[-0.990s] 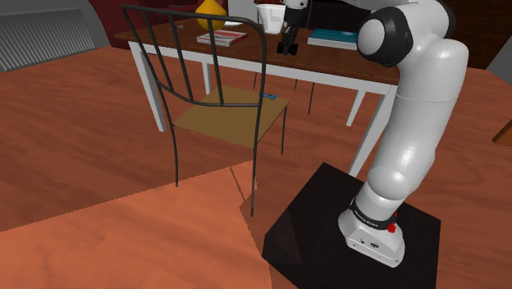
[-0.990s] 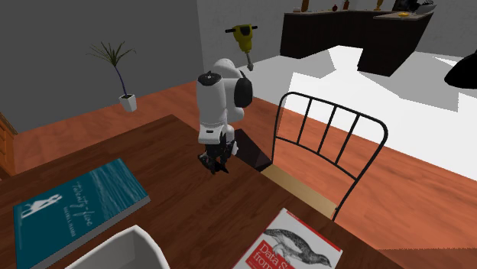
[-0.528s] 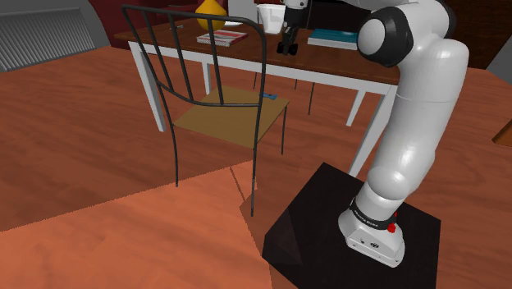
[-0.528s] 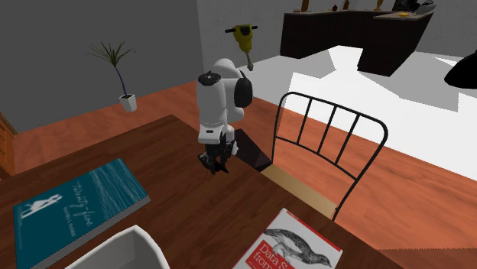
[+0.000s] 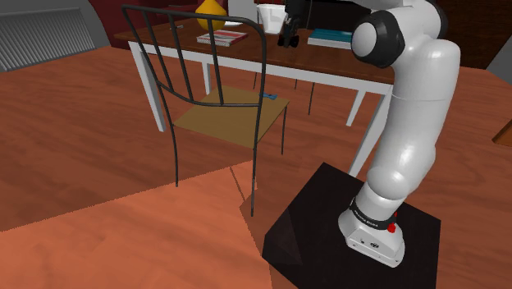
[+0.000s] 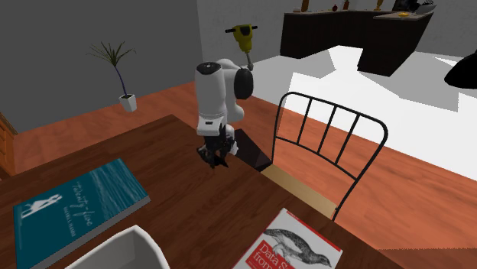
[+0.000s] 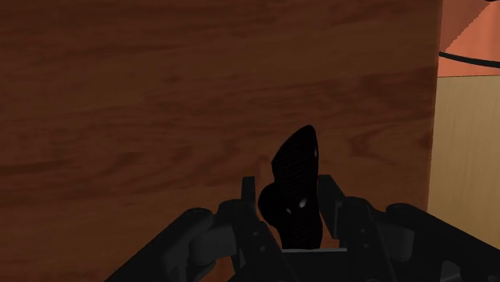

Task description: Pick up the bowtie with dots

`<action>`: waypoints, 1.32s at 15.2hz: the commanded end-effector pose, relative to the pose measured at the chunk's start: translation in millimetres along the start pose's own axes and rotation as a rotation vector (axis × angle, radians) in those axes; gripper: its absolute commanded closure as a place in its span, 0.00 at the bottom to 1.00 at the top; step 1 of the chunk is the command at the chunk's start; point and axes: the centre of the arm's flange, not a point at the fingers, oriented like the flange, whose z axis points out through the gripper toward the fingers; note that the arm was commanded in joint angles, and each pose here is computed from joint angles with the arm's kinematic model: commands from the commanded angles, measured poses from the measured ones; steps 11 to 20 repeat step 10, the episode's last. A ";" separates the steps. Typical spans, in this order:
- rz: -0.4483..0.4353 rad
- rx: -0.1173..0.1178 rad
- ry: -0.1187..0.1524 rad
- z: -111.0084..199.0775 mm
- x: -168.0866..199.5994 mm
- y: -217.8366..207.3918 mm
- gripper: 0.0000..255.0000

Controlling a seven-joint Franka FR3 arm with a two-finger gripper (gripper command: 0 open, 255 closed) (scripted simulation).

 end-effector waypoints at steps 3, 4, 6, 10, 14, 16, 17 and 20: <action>0.000 0.000 0.000 -20.1 0.8 0.9 1.00; 0.000 0.000 0.000 -25.3 1.1 1.1 1.00; 0.000 0.000 0.000 -35.9 1.7 1.5 1.00; 0.000 0.000 0.000 -47.2 2.4 1.9 1.00; 0.000 0.000 0.000 -47.2 2.4 1.9 1.00; 0.000 0.000 0.000 -47.2 2.4 1.9 1.00; 0.000 0.000 0.000 -47.2 2.4 1.9 1.00; 0.000 0.000 0.000 -47.2 2.4 1.9 1.00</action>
